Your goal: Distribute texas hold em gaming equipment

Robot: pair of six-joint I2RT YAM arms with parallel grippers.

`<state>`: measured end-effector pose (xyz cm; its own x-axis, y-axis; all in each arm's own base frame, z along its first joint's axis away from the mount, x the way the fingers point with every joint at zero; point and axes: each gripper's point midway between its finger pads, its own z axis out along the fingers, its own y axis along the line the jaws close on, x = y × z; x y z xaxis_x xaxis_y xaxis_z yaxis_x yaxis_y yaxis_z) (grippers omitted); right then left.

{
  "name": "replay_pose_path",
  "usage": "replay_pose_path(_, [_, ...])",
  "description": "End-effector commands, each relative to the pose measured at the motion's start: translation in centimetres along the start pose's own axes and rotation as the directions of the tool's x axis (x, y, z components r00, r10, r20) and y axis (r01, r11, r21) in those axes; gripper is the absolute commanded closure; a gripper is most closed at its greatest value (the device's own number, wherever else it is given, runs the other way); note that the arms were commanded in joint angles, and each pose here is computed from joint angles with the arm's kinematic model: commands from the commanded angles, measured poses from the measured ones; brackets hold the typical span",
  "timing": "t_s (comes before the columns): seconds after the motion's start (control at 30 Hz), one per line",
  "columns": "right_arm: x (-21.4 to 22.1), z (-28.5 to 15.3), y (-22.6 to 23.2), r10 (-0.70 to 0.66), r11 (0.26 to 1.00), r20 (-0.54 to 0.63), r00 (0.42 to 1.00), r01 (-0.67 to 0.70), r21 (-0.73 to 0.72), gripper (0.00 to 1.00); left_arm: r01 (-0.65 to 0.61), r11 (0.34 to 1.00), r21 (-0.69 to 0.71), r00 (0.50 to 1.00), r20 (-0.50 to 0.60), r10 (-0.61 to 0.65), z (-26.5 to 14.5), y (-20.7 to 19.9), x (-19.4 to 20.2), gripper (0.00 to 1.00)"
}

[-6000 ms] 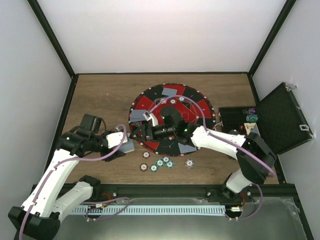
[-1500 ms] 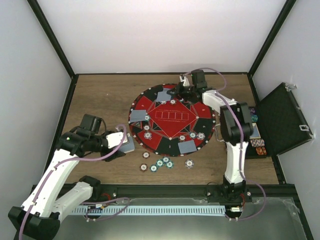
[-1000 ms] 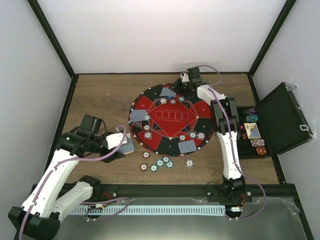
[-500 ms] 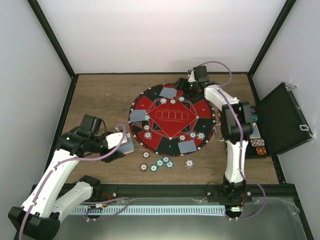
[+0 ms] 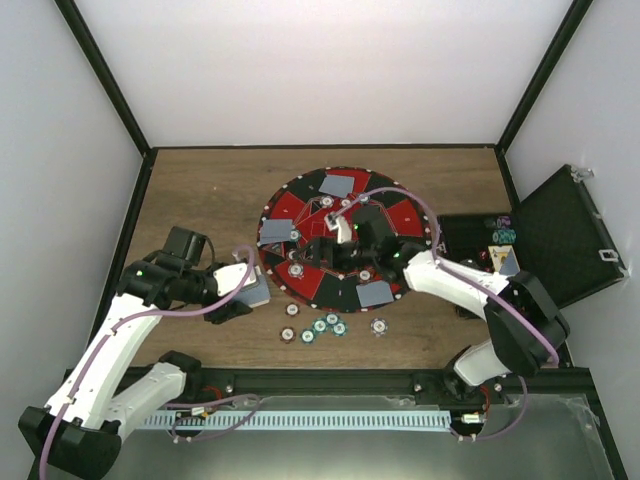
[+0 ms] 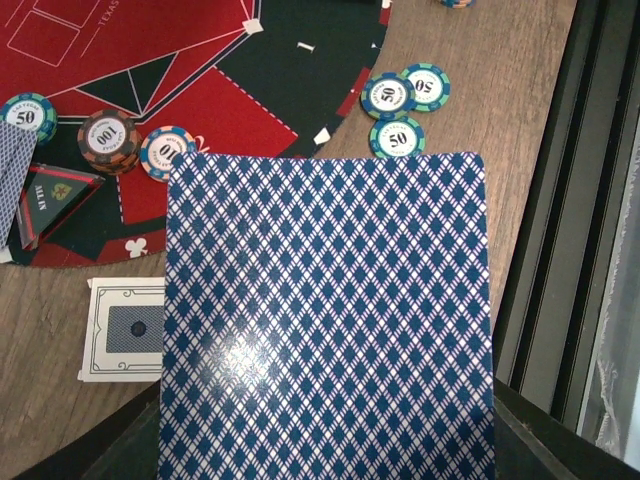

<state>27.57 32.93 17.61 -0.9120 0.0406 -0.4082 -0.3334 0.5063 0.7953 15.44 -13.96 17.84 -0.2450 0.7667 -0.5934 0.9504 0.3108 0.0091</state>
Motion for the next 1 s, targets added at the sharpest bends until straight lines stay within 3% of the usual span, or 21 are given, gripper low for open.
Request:
replay_pose_path(0.0, [2.2, 0.0, 6.6, -0.018, 0.979, -0.013, 1.0, 0.015, -0.203, 0.05, -0.018, 1.0, -0.005, 0.998, 0.06, 0.018, -0.5, 0.1, -1.4, 0.91])
replay_pose_path(0.4, [7.9, 3.0, 11.1, -0.055, 0.953, -0.157, 0.986, 0.005, -0.303, 0.15, -0.032, 0.999, 0.019, 0.996, 0.083, 0.03, 0.0, -0.3, -1.5, 0.91])
replay_pose_path(0.97, [9.1, 6.6, 13.0, -0.054, 0.922, -0.256, 0.965, -0.051, -0.384, 0.22, -0.055, 0.998, 0.012, 0.996, 0.071, 0.054, -0.3, -0.7, -0.9, 0.91])
